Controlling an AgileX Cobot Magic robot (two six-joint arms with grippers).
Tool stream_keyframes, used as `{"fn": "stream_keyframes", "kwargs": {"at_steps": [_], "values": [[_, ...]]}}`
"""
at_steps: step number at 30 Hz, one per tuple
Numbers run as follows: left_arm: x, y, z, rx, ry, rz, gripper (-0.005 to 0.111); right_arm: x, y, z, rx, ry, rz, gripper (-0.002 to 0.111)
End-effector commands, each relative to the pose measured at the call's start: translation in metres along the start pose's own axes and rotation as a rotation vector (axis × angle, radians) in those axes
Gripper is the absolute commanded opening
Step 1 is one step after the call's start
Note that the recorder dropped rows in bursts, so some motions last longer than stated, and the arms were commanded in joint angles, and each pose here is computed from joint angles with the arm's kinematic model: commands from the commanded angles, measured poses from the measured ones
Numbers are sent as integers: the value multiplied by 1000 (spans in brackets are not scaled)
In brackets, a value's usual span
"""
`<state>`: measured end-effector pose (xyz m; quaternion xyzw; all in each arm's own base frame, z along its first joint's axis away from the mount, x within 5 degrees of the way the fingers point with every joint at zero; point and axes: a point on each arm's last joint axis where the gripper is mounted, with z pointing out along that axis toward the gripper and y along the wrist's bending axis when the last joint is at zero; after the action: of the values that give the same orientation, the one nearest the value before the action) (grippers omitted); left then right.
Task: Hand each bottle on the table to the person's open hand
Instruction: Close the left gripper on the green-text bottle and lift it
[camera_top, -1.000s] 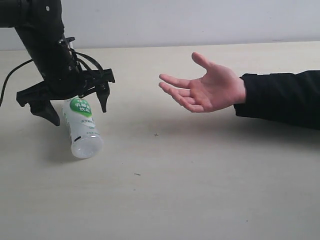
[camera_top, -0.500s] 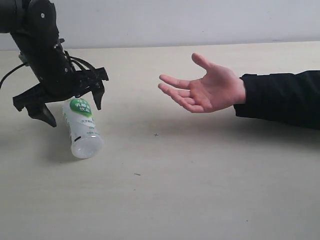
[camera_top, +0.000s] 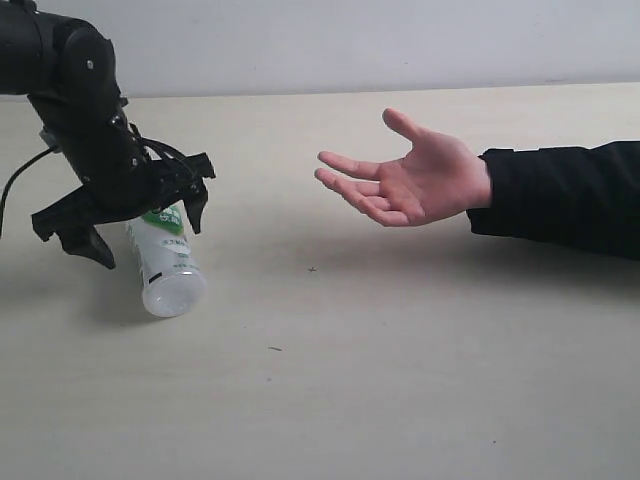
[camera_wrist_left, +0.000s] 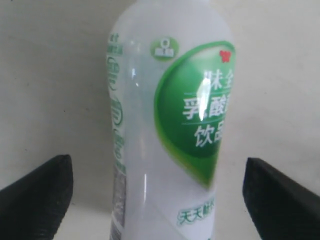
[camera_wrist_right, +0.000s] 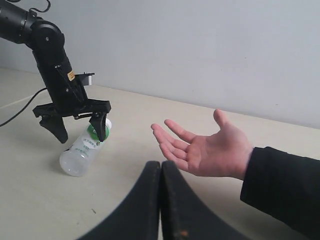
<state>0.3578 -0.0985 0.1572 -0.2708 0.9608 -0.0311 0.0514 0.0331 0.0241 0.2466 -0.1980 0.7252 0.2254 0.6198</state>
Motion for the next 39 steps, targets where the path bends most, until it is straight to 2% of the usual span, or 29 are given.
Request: {"fn": "stream_keyframes", "kwargs": {"at_steps": [1,10,33,35,37,39], "values": [[0,1,15,-20,25,1,88,0,0,0,0,-12,-1,0],[0,1,20,-27,34,48,88,0,0,0,0,-12,-1,0],[-3,-3,20,18,-10,48,87,0,0,0,0,-12,-1,0],[-3,-3,20,16,-7,48,84,0,0,0,0,-12,-1,0],[-3,-2,20,13,-4,48,75,0,0,0,0,-12,-1,0],[-3,-2,20,13,-4,48,61,0,0,0,0,-12,-1,0]]}}
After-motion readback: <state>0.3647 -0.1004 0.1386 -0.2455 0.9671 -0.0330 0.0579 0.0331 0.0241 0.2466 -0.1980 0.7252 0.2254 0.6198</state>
